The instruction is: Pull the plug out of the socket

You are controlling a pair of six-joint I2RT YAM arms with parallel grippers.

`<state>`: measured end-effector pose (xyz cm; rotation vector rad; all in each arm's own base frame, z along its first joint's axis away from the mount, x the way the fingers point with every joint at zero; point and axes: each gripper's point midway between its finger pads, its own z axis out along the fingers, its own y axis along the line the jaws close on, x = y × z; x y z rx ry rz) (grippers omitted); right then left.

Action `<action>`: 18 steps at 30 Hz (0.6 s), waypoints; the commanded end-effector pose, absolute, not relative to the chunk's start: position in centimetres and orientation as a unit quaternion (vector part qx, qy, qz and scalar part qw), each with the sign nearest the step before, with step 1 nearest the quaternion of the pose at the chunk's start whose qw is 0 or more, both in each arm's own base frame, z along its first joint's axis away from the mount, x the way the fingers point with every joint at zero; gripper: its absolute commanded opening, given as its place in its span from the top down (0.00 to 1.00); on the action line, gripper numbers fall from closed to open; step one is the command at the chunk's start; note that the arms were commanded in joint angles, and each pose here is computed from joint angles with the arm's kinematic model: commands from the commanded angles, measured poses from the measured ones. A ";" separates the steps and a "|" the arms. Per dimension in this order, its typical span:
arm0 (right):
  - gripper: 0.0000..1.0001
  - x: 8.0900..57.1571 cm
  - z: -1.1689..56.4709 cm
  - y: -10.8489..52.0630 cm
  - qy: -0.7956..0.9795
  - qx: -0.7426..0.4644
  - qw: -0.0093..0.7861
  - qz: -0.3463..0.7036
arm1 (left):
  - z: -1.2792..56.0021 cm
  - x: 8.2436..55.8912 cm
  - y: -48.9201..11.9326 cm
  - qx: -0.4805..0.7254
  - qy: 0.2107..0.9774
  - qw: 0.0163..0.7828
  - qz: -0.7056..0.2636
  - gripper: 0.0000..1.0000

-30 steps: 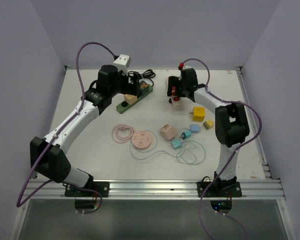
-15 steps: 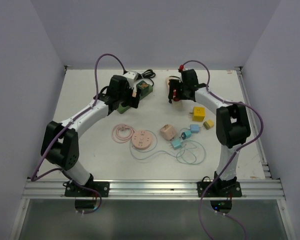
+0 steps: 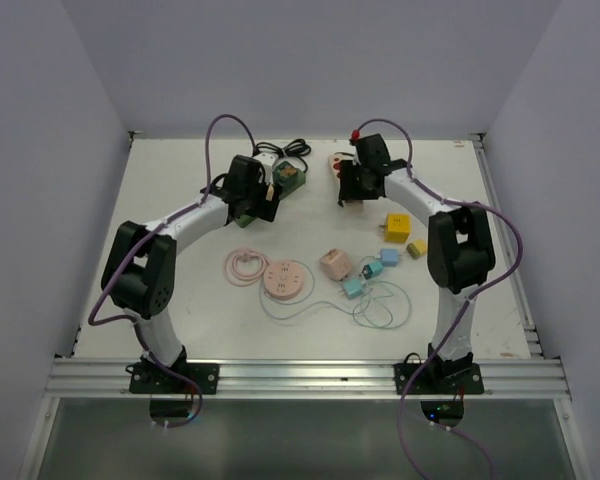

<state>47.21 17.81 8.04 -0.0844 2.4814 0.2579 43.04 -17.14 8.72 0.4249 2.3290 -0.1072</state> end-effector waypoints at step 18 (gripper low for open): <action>0.41 48.4 6.5 26.2 0.931 -0.022 0.317 0.178 | 10.2 45.5 -16.4 0.184 0.890 0.417 -0.007 0.17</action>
